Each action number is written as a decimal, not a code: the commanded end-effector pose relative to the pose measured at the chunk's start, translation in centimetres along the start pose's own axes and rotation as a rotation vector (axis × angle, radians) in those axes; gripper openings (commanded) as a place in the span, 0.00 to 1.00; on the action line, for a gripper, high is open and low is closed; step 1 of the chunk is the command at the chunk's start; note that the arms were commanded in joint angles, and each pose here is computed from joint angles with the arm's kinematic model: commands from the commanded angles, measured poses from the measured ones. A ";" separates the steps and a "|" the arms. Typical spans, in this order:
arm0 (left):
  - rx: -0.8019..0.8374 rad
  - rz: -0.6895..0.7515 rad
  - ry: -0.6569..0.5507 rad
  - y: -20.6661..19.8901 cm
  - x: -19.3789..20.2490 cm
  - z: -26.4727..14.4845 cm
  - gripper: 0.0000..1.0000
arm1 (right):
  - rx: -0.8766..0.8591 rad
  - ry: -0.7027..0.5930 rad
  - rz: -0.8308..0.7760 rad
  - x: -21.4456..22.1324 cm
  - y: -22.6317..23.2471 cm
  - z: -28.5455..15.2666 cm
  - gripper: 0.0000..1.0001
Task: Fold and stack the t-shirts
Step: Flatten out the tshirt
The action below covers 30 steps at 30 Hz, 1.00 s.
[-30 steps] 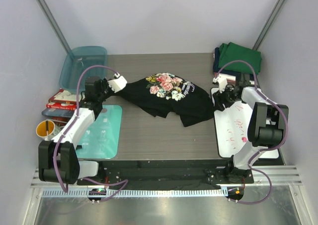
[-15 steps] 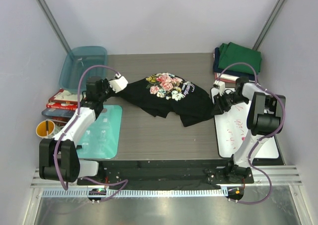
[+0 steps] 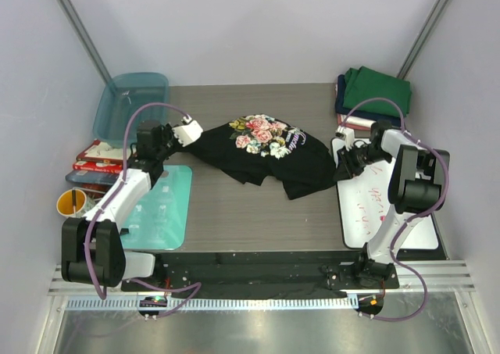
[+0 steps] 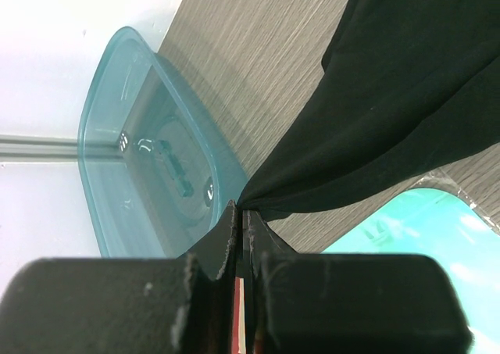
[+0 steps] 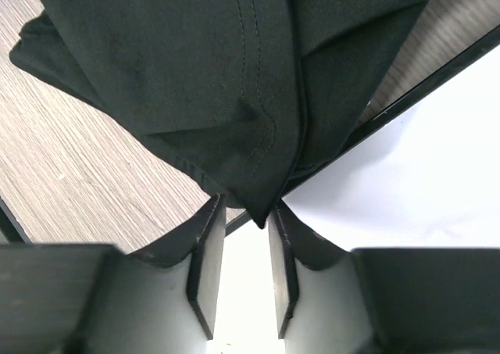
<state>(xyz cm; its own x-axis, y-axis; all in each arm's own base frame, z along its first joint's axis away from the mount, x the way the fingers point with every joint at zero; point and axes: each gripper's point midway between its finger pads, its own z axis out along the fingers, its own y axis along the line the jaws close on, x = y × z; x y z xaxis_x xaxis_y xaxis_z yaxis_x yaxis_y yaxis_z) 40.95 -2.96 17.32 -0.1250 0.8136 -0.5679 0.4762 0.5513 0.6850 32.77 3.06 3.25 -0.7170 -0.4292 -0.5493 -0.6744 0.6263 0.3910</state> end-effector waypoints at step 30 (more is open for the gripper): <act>-0.202 0.039 -0.042 3.4 -2.4 0.0 0.00 | 0.777 -0.211 -0.322 -10.1 -4.0 -13.2 0.01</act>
<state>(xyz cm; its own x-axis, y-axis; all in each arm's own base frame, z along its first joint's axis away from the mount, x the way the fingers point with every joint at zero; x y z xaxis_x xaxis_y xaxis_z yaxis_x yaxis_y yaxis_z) 41.14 -4.17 16.40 -0.1061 0.8249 -0.5553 0.4665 0.5345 0.7048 35.68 0.46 6.48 -0.6188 -0.4857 -0.6174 -0.6692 0.7376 0.0904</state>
